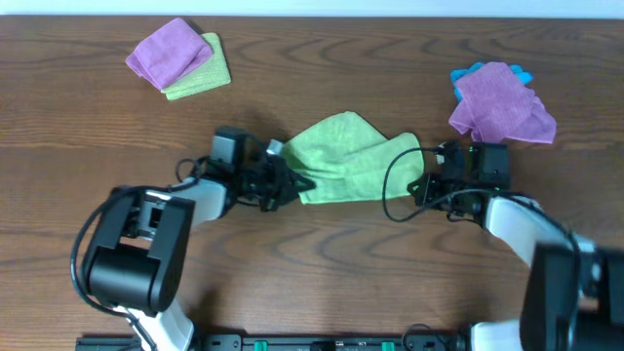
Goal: Fold the cloth
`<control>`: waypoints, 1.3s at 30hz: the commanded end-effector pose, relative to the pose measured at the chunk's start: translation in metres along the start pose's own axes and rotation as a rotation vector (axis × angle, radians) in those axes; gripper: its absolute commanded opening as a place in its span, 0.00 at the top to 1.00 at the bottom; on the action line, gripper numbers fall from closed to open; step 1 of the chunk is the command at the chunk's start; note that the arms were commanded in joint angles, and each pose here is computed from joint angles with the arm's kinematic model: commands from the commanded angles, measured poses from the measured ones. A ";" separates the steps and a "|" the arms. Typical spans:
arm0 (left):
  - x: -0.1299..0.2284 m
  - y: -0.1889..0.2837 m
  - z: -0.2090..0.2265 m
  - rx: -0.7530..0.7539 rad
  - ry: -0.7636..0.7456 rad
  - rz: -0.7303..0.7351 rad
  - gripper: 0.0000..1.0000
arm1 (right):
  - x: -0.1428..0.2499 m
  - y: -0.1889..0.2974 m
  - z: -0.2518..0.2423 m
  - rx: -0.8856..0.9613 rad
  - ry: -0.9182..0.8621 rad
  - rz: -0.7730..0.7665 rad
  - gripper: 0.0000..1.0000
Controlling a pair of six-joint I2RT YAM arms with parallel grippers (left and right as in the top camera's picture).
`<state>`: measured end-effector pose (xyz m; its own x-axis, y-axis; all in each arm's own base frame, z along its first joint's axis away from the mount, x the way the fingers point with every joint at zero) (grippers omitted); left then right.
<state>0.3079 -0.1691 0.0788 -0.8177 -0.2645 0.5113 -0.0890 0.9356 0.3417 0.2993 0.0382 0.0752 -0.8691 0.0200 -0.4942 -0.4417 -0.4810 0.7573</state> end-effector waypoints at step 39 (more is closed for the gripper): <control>-0.107 0.087 -0.269 0.353 -0.469 -0.345 0.94 | -0.279 0.081 0.042 0.038 0.349 -0.467 0.99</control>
<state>0.5352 -0.1408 0.2531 -0.8599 -0.5090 0.0388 -0.5009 0.8559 0.1284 0.4931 0.0353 0.2723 -0.5028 -0.0287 -0.8639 -0.7474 -0.4876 0.4512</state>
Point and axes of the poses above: each gripper's point midway between its finger pads, its own y axis back along the fingers, its own z axis along the line the jaws close on, x = y × z, the point moved 6 cm from there along y, back along the fingers, and after that the axes turned 14 degrees about y, right-handed, at the moved point
